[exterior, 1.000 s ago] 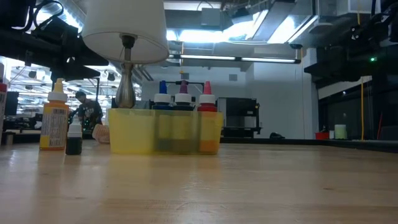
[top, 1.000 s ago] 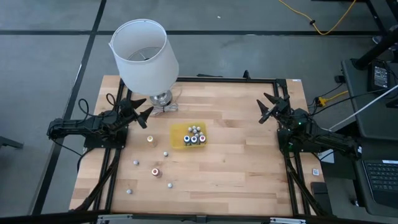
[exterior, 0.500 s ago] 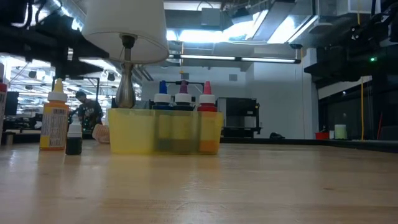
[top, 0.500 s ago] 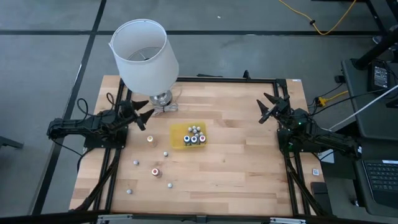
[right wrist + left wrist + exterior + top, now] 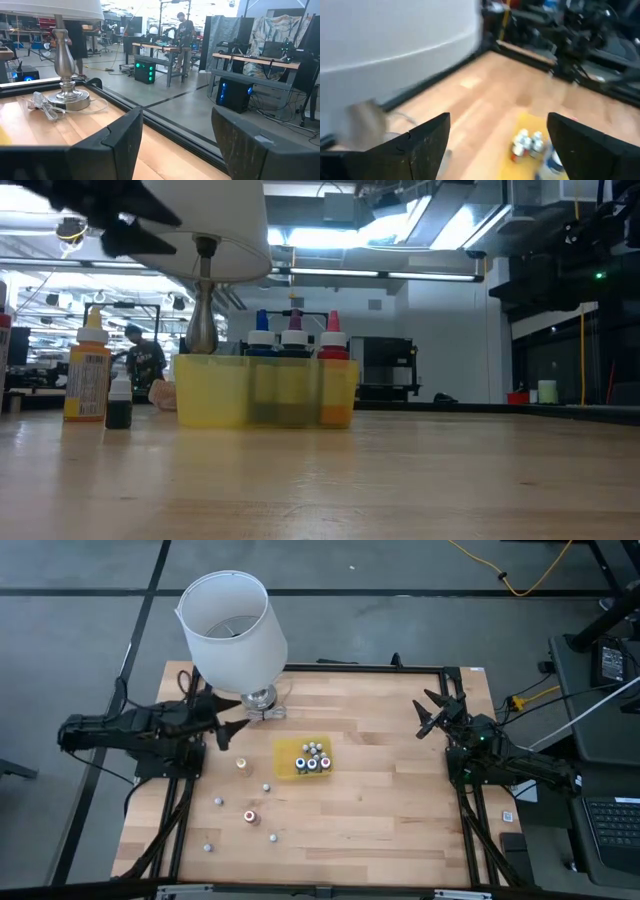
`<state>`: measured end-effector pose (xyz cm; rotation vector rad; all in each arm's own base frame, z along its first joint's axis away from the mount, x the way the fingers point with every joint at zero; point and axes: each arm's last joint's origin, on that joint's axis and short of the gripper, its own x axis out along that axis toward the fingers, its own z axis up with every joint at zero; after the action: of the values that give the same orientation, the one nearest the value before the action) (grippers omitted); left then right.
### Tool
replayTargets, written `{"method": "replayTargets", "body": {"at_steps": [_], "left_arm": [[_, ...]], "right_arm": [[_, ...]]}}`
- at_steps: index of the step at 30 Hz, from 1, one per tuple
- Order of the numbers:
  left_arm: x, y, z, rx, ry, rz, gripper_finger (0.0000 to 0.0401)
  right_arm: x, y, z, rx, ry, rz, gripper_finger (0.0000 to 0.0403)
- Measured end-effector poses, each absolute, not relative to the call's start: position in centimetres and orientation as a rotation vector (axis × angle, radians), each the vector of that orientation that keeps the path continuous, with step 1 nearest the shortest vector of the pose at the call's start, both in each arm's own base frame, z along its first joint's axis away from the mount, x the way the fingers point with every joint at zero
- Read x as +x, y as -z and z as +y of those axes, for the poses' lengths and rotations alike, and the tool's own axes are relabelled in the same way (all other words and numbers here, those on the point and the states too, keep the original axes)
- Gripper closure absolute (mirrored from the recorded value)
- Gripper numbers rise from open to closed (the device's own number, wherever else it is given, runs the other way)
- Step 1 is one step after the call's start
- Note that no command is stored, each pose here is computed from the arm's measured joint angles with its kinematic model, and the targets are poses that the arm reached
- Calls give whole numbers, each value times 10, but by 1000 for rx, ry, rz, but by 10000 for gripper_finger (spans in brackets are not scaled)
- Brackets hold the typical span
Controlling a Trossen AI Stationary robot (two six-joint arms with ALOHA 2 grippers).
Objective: Pick & Place food coloring
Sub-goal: Put the black food coloring bottle into the yellow bin
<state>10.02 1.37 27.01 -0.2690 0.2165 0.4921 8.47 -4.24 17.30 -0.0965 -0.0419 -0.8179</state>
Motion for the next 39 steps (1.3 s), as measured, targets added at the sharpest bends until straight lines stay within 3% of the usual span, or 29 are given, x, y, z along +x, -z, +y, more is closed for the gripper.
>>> {"method": "replayTargets", "body": {"at_steps": [9, 28, 39], "left_arm": [[156, -300, -6, -198, -261, 405, 69], [235, -332, -63, -18, -307, 587, 70], [242, -323, -86, -142, -330, 947, 70]], "right_arm": [[85, -173, -42, -96, 818, -42, 166], [85, -173, -42, -96, 818, -42, 166], [85, -173, -42, -96, 818, -42, 166]]}}
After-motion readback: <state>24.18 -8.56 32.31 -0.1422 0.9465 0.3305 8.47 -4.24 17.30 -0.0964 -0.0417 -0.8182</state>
